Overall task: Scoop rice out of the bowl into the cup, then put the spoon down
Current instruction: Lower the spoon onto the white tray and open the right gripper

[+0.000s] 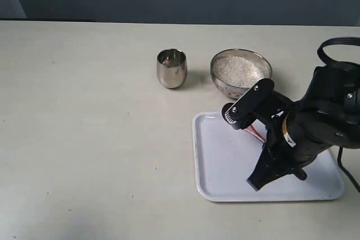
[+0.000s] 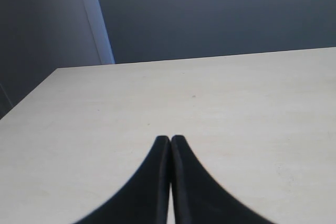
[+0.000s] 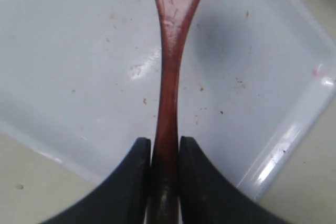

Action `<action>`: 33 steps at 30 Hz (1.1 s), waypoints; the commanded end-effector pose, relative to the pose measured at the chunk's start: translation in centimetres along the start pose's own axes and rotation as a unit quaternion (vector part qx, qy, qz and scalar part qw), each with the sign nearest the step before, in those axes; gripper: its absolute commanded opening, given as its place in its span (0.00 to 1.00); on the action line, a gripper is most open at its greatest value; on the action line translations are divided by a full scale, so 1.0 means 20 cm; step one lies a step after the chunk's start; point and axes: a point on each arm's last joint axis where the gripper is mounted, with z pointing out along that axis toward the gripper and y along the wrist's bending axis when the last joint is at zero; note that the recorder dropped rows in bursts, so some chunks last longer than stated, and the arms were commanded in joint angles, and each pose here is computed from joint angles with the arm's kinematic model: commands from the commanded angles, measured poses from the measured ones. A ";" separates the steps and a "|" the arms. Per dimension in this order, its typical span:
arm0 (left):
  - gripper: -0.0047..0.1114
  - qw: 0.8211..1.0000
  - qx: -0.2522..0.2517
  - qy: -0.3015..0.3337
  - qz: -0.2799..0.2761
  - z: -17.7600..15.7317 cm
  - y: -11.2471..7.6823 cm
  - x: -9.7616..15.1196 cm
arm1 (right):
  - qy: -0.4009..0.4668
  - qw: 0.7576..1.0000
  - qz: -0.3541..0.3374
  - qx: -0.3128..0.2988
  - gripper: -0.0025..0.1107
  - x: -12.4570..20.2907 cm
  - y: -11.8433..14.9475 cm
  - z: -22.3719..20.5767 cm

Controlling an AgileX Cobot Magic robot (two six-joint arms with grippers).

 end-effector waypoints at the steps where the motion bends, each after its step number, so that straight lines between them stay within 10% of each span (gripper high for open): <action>1: 0.04 1.000 0.001 -0.010 0.000 0.00 0.00 -0.01 | -0.004 1.000 0.000 0.006 0.01 0.00 -0.01 0.00; 14: 0.04 1.000 0.001 -0.010 0.000 0.00 0.00 -0.01 | 0.008 1.000 -0.022 0.009 0.02 -0.01 0.00 0.07; 23: 0.04 1.000 0.001 -0.010 0.000 0.00 0.00 -0.01 | 0.022 0.999 -0.025 0.010 0.44 -0.01 0.01 0.10; 33: 0.04 1.000 0.001 -0.010 0.000 0.00 0.00 -0.01 | 0.068 0.996 0.030 0.042 0.44 0.04 -0.04 0.01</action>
